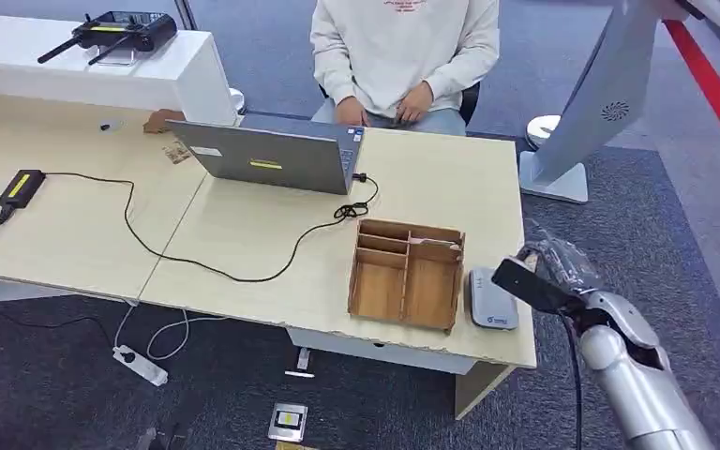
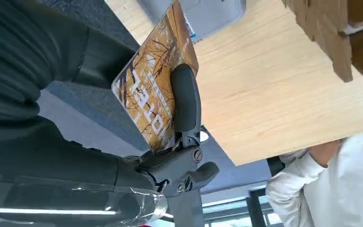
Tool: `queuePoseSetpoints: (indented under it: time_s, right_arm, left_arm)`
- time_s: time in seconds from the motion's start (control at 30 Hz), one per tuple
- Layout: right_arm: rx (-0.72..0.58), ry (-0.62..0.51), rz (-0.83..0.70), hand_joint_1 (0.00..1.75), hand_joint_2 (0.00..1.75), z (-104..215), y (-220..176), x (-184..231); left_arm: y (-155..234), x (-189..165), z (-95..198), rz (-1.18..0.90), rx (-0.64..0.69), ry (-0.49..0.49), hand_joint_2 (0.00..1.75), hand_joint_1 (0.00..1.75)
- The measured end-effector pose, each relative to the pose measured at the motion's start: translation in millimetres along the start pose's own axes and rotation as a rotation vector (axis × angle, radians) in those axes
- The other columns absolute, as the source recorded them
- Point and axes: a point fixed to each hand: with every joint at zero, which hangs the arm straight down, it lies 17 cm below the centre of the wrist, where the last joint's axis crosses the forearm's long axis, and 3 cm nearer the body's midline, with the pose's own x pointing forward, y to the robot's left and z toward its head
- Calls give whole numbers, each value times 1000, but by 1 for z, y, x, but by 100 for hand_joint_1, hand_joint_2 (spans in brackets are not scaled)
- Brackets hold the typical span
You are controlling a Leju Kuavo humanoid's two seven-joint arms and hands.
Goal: Pass the card to the sensor for recognition and then transmit it.
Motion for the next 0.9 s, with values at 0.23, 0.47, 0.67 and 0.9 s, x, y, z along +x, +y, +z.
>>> queuePoseSetpoints:
  time_s: [0.23,0.47,0.67,0.9]
  right_arm:
    - [26,-32,-2,175,175,-1,16,15]
    - [57,-31,-18,175,175,0,39,22]
    - [80,-23,-28,175,175,2,53,24]
    - [106,-4,-45,175,175,4,68,20]
  left_arm:
    - [1,2,-1,-4,1,-1,0,0]
    - [3,8,-3,-20,-1,-5,0,0]
    - [5,10,-4,-39,-3,-12,0,0]
    - [6,13,-5,-60,-5,-11,0,0]
